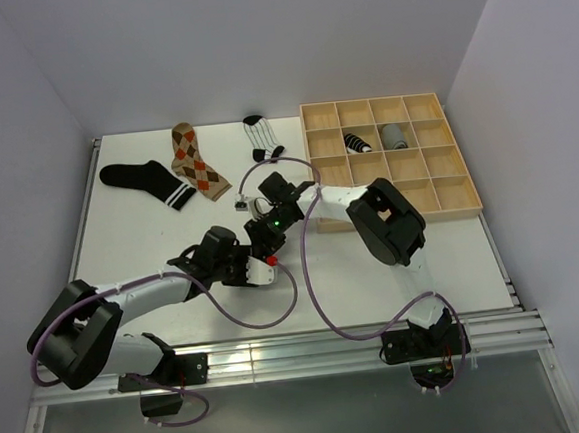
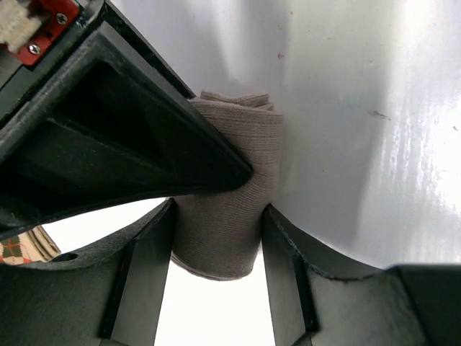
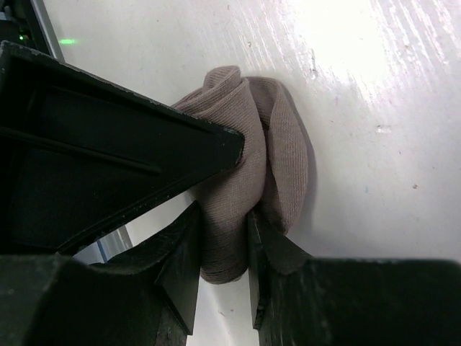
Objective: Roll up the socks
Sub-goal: Roll the sock at the center of the board.
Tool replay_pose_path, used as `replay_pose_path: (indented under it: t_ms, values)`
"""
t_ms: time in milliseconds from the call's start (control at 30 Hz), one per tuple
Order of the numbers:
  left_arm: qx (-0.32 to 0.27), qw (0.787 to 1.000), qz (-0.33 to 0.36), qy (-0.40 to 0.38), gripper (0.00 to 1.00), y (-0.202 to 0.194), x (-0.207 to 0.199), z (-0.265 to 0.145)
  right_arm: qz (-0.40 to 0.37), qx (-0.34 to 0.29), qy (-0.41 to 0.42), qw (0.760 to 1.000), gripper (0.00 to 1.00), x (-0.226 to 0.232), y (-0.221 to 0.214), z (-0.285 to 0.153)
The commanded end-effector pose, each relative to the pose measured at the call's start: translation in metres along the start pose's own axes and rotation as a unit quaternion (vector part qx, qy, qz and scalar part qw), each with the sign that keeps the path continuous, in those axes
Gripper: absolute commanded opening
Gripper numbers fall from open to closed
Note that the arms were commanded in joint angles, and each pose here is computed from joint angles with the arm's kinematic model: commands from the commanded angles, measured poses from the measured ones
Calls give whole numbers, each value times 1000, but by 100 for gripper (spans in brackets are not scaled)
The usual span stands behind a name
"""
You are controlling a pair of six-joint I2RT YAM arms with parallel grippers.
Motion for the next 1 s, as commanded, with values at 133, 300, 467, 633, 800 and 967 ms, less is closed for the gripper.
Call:
replay_pose_path:
  t_ms: [133, 300, 467, 633, 800, 967]
  values:
    - [50, 998, 0, -32, 47, -14, -7, 10, 70, 112, -30, 991, 22, -19, -55, 12]
    - [60, 994, -41, -82, 17, -9, -7, 16, 72, 73, -74, 992, 40, -18, -52, 2]
    - [53, 987, -75, -128, 6, 0, -5, 17, 72, -25, -127, 989, 51, -4, -38, -26]
    - [58, 976, -101, -184, 1, 2, -7, 17, 87, -117, -177, 973, 58, 8, -37, -56]
    - [50, 967, -125, -218, 0, 7, 5, 12, 106, -195, -207, 953, 63, 27, -43, -83]
    - [61, 938, -174, -295, 0, 5, 11, 7, 102, -279, -251, 921, 64, 41, -56, -101]
Point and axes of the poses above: each gripper's point midway between its finger pads, its own z axis out along the fingers, its own x axis along the line the jaws close on, y = z × x, the point moved 10 cm from there along -z, back along the fingers, and after that the axes turned 9 degrees about -z, right-handed, at the moved point
